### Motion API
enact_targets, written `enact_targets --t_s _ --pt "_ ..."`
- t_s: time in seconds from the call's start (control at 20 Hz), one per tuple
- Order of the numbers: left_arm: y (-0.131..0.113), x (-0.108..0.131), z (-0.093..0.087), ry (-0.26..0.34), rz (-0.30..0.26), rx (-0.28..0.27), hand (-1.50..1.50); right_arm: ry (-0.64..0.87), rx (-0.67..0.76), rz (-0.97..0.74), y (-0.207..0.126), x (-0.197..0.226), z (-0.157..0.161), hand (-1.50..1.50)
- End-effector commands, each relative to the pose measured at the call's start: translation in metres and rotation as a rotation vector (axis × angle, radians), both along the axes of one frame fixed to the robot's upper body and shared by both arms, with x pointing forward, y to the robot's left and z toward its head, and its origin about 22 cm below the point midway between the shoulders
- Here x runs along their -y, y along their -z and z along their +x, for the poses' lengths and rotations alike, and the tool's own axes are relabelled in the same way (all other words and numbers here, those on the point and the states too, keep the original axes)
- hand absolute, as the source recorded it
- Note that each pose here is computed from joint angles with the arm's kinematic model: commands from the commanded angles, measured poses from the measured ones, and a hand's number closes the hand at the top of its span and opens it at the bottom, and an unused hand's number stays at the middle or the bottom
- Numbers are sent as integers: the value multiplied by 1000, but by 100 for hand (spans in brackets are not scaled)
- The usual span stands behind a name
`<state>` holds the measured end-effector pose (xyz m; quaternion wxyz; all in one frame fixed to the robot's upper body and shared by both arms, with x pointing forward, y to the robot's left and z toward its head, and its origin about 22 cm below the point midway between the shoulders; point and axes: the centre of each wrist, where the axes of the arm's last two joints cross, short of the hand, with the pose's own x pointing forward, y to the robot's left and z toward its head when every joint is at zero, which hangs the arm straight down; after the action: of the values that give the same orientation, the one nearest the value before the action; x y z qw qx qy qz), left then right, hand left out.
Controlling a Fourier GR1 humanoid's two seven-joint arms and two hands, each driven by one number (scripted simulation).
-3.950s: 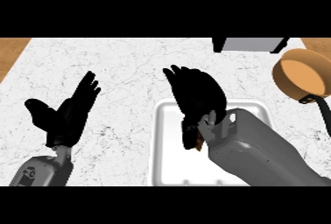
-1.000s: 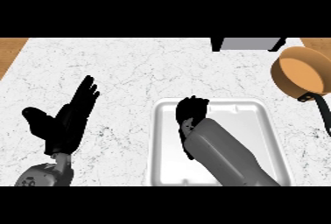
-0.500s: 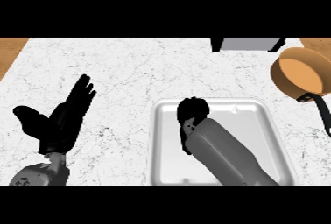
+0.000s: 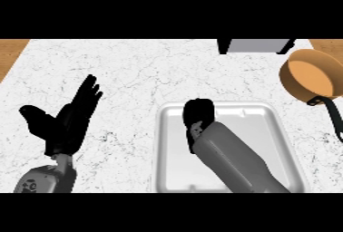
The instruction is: Pick the sweet potato from the tray and place it in the pot
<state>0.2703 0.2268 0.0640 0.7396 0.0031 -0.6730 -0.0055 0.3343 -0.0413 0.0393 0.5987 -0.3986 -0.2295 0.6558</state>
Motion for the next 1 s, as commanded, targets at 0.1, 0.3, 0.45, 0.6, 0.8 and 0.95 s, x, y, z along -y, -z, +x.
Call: enact_targets --t_s 0.1,0.3,0.45,0.6,0.8,0.95 --pt "-3 -4 -2 -32 -4 -20 0 235 149 93 -19 83 17 150" --pt "5 -33 -10 -135 9 -37 0 562 388 244 -76 214 41 150" --pt "4 -28 -13 -124 9 -26 0 660 525 218 -99 292 24 150" --pt "14 -29 -20 -98 -13 -40 0 703 681 158 -123 343 -3 150" --pt "7 -30 -14 -81 10 -13 0 643 811 199 -171 378 -41 150" --pt "9 -13 -23 -57 4 -29 0 596 899 241 -198 372 -64 150"
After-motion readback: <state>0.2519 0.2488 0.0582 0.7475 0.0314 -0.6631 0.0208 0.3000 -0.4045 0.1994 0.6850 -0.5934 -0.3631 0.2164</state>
